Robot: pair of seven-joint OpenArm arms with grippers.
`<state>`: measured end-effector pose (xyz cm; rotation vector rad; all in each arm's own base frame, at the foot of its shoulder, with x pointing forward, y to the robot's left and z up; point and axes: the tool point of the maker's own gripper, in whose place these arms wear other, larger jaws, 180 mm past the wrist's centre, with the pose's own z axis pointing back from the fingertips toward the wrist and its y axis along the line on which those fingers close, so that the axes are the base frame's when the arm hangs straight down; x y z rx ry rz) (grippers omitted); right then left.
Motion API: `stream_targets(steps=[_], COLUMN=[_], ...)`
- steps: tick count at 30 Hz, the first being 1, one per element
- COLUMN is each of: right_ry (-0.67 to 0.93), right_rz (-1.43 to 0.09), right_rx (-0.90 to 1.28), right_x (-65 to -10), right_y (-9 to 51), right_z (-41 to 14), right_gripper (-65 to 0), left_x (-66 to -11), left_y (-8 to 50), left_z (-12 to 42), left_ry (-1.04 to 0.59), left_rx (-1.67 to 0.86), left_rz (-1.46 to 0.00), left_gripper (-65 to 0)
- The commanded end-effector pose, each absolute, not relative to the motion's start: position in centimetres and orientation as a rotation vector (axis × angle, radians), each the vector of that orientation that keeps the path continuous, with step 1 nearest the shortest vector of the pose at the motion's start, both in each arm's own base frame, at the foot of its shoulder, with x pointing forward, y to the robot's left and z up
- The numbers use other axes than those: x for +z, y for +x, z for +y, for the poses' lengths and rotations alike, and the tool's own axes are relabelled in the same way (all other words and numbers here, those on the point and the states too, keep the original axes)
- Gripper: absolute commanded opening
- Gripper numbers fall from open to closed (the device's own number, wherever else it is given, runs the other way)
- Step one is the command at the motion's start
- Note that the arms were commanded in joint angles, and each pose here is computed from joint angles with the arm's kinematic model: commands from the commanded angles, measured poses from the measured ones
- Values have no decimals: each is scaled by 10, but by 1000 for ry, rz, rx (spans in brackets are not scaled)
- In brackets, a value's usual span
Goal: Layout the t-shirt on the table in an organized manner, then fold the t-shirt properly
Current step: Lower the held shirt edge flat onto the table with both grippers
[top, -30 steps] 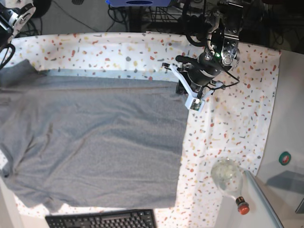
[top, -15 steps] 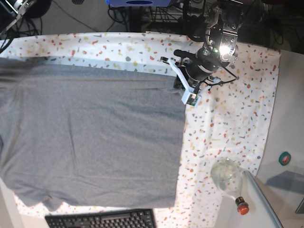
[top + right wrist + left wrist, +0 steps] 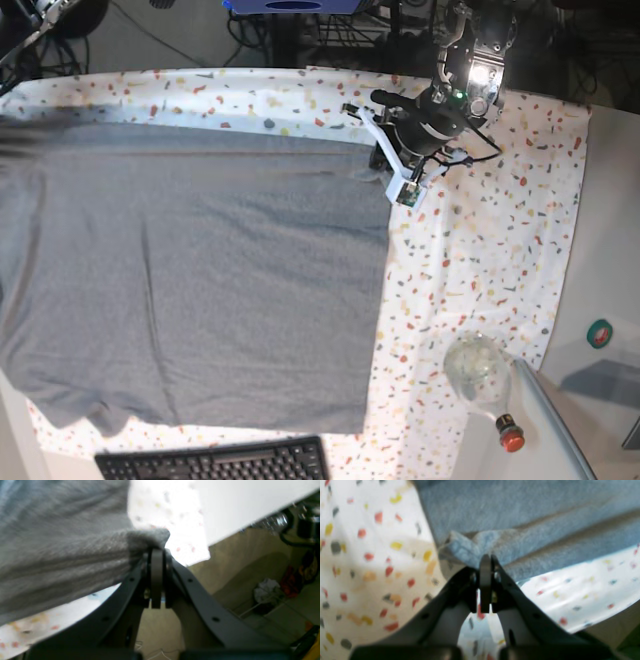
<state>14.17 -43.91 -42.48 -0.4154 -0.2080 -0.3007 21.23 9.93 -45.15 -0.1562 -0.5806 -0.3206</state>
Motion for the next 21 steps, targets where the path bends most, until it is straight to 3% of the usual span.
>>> stream_targets(steps=[1,16,21], right_ry=[-432,-390,-416], right_rz=[-228,-220,-220], right_rx=[-278,-276,-264], right_x=[-418,-429,-424], right_y=[155,156,142], right_z=[-441,-417,-412], right_gripper=[-650,-650,-650], left_x=[-443,-422,-428], left_y=[221,228,221], left_z=[107,153,138], left_ry=[-126,8,-25], left_rx=[-319,-244,-274], left_rz=[-620,-668,-649], left_gripper=[-650,-650,-650])
